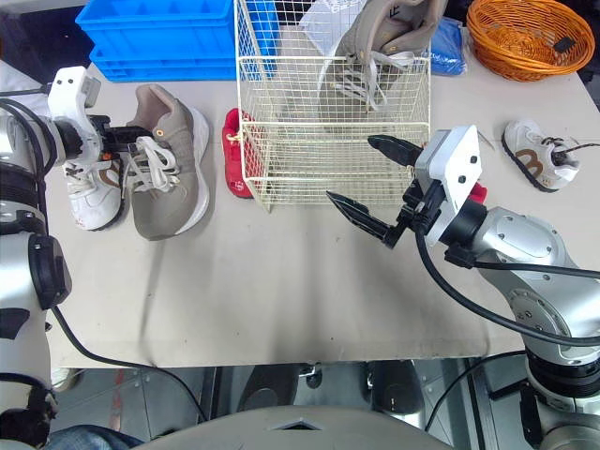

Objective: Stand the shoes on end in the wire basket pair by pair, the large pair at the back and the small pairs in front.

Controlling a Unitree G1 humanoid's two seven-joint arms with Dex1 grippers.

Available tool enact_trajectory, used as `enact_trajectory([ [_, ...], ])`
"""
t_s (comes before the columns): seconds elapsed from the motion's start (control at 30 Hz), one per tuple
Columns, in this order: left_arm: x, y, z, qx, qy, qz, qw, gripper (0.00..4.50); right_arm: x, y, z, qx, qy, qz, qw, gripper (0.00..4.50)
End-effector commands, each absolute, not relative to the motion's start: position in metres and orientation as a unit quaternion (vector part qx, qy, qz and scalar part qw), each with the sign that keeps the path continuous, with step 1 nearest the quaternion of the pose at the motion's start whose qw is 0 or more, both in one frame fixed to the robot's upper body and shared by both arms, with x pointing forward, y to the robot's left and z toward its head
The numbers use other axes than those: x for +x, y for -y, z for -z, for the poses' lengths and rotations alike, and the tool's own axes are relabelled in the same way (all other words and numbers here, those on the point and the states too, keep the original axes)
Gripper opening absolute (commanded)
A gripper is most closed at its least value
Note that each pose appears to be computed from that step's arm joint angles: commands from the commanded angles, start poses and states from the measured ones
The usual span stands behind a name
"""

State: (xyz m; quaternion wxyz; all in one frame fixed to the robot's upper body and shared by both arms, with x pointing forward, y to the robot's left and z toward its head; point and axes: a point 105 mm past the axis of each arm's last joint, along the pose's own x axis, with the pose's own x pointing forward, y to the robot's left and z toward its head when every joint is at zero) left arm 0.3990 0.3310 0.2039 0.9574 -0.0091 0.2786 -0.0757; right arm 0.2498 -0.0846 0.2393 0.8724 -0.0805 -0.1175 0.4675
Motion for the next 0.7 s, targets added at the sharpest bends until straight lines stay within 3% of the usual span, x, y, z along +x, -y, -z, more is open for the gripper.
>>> enact_trajectory([
  [0.03, 0.382, -0.344, -0.158, -0.027, -0.363, 0.051, 0.93, 0.25, 0.246, 0.084, -0.25, -0.091, 0.145, -0.471, 0.866, 4.5],
  [0.27, 0.389, -0.342, -0.201, -0.102, -0.263, 0.078, 0.956, 0.25, 0.245, 0.085, -0.252, -0.074, 0.147, -0.48, 0.862, 4.5],
  [0.4, 0.387, -0.358, -0.23, -0.094, -0.199, 0.055, 0.974, 0.25, 0.24, 0.085, -0.257, -0.054, 0.151, -0.504, 0.848, 4.5],
  [0.7, 0.367, -0.368, -0.317, -0.11, 0.033, 0.054, 0.992, 0.25, 0.241, 0.088, -0.268, -0.033, 0.16, -0.531, 0.832, 4.5],
])
